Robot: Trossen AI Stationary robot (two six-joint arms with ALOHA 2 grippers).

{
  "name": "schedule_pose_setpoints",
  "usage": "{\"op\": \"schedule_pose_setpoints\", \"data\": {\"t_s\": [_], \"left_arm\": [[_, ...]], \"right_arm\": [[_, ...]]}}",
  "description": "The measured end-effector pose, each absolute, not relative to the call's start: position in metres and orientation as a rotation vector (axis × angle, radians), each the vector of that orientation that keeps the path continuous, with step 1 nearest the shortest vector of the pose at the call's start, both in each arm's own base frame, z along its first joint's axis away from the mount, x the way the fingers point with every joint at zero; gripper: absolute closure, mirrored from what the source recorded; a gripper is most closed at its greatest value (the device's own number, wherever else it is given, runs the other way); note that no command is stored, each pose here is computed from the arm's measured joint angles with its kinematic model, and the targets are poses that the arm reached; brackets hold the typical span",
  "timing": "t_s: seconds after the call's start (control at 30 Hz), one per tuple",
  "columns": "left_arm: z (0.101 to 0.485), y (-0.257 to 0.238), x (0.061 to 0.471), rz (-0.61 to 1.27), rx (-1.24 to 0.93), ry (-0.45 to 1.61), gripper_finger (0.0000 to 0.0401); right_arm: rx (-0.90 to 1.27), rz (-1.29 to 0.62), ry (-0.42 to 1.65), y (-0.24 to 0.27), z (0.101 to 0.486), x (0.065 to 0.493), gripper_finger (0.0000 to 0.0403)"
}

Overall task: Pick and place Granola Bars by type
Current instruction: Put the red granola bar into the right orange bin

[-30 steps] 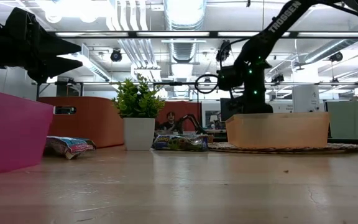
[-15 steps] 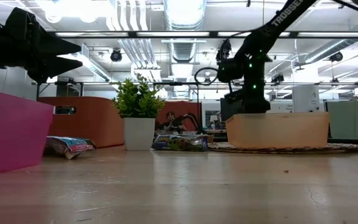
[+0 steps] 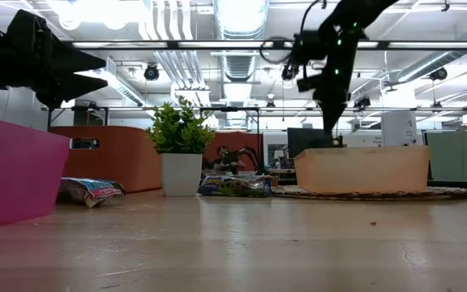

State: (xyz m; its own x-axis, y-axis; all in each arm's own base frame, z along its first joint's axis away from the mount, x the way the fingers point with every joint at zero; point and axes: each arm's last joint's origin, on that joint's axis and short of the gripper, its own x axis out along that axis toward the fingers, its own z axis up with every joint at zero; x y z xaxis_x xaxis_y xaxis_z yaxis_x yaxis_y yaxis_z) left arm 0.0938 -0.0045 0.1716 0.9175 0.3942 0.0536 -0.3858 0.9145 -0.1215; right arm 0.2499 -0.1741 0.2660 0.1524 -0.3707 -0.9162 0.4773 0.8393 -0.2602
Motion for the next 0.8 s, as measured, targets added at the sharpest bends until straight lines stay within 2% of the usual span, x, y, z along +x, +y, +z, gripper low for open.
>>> {"op": "schedule_pose_setpoints", "data": {"t_s": [0.33,0.63,0.8], "left_arm": [[0.172,-0.004,0.094,0.402,-0.109,-0.077,0.0089],[0.172,-0.005,0.094,0.402,-0.109,-0.077,0.0089],[0.172,-0.005,0.094,0.402,-0.109,-0.077,0.0089]], "right_arm": [[-0.128,-0.597,1.169,-0.111,0.302,0.263,0.0276],[-0.499,-0.224,1.179,-0.043,0.307,0.276,0.0252],[-0.644,-0.082,1.166,-0.015,0.307,0.279,0.0253]]}}
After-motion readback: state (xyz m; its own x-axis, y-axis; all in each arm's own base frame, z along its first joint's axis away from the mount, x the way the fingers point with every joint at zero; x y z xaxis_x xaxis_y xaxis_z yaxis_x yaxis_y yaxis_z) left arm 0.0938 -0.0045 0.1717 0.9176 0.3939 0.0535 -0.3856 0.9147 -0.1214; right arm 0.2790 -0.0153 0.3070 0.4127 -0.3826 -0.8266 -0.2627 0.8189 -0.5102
